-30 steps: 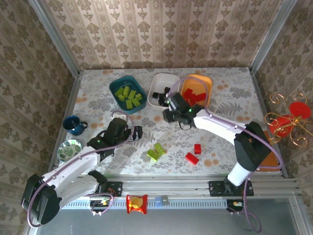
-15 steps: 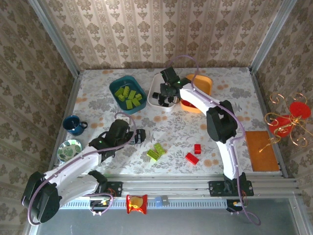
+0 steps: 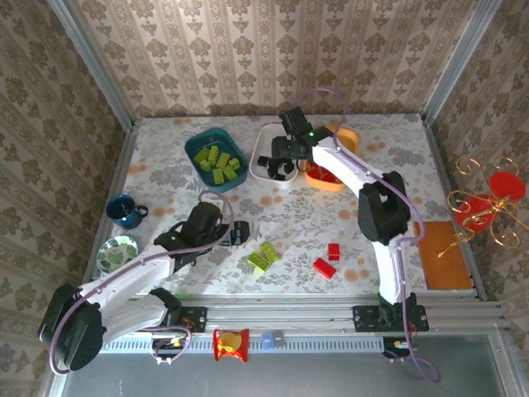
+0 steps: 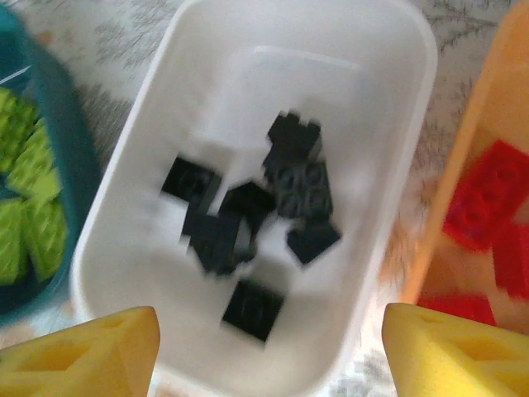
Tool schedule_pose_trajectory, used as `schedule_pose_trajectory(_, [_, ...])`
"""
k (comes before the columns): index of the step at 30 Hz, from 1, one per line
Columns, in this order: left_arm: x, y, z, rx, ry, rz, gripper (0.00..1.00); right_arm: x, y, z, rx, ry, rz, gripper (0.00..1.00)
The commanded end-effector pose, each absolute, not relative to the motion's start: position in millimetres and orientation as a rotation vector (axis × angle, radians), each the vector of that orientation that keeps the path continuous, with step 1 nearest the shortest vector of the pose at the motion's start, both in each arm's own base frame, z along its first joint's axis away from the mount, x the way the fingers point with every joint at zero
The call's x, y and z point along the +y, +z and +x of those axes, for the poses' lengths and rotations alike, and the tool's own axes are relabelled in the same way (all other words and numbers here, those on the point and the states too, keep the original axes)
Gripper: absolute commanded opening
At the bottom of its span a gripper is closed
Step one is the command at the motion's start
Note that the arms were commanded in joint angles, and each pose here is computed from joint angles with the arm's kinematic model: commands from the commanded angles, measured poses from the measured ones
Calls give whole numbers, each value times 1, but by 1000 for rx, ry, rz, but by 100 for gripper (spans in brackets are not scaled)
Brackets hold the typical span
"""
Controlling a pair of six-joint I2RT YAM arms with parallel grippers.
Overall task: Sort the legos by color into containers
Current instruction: Place the lego in the container, then move the lego to the bottom-center of the table.
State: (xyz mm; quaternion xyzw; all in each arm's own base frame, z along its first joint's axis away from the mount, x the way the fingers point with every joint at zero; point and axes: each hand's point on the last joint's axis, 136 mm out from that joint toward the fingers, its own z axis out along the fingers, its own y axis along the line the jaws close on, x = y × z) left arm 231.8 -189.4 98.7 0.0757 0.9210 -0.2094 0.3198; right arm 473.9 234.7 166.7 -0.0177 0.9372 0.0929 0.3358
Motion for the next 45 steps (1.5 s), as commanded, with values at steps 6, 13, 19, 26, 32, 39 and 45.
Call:
schedule_pose_trajectory(6, [-195,81,212,2523,-524,310,90,235,169,358,2427,315,-253,76])
schedule_pose_trajectory(13, [-178,91,215,2470,-473,231,97,267,100,256,2569,349,-556,77])
schedule_pose_trajectory(19, [-150,123,224,2357,-344,151,100,298,63,228,2610,370,-666,74])
schedule_pose_trajectory(26, [-137,144,221,2277,-348,129,100,302,32,234,2650,262,-671,66])
schedule_pose_trajectory(32, [-143,136,219,2307,-374,147,100,277,25,247,2663,147,-570,57])
schedule_pose_trajectory(39, [-149,131,222,2330,-375,162,100,251,29,265,2665,83,-467,55])
schedule_pose_trajectory(45, [-147,132,223,2323,-376,153,100,283,45,260,2618,253,-531,78])
